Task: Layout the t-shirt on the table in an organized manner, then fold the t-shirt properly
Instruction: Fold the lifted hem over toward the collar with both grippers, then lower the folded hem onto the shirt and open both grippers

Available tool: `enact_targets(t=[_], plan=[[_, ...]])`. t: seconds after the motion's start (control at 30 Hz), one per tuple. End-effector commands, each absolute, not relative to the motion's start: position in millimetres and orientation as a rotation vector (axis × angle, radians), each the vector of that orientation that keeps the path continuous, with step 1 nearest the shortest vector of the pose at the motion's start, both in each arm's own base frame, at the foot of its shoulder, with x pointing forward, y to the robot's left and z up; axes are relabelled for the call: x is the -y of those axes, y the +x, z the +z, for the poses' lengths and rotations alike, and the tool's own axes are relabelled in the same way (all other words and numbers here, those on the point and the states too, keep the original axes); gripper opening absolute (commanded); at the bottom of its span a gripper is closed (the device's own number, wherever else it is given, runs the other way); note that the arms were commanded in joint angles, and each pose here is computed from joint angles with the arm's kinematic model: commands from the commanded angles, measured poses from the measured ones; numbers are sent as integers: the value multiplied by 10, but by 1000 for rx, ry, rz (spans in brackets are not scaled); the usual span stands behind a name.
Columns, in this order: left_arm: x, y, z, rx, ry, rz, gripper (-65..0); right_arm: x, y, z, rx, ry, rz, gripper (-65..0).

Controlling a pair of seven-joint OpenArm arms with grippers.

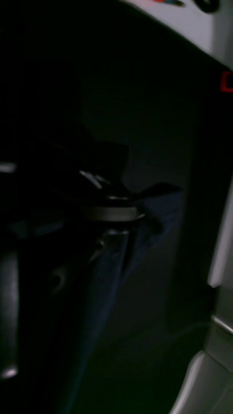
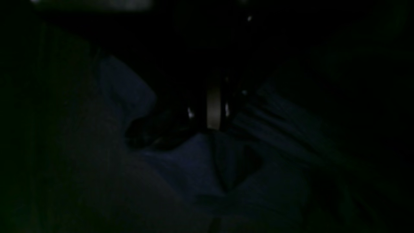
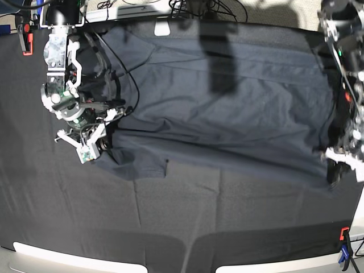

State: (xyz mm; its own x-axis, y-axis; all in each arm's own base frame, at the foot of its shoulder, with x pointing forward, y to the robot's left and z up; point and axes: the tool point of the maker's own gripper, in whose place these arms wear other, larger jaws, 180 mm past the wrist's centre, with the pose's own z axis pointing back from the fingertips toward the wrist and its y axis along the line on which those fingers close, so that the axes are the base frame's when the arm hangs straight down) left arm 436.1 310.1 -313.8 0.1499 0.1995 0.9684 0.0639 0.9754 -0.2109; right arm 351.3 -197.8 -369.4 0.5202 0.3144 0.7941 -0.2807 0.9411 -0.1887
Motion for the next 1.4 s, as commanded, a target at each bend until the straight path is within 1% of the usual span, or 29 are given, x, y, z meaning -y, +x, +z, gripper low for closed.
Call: enact_targets(t=[0.0, 0.13, 0.3, 0.37, 0.43, 0.5, 0.67, 0.87, 1.07, 1.23, 1.37], plan=[[-3303, 4492, -2698, 1546, -185, 110, -650, 2070, 3656, -3475, 1025, -80, 357, -650], [-3457, 4521, -2594, 1561, -133, 127, -650, 2015, 3773, -3361, 1056, -76, 368, -650], [-3498, 4340, -2855, 1493, -123, 124, -650, 1815, 3857, -3302, 1074, -44, 412, -650], [-3414, 4242, -2944, 1487, -163, 92, -650, 1742, 3862, -3308, 1073, -34, 431, -650], [-3326, 4132, -2964, 1518, -214, 60, -650, 1692, 3857, -3320, 1071, -26, 443, -650], [-3342, 4039, -2996, 1543, -212, 70, -650, 1686, 3854, -3325, 1069, -25, 444, -650], [-3366, 3882, -3152, 1517, -206, 82, -650, 1689, 3852, -3329, 1066, -26, 444, -650], [-3545, 3741, -3061, 1597, -173, 133, -650, 1690, 3850, -3332, 1065, -27, 445, -650], [-3564, 3761, -3039, 1596, -167, 130, -650, 1690, 3850, -3332, 1065, -27, 445, -650], [-3546, 3816, -3067, 1560, -171, 124, -650, 1694, 3848, -3337, 1061, -29, 445, -650], [-3547, 3795, -3092, 1554, -171, 125, -650, 1731, 3848, -3346, 1053, -57, 459, -650]])
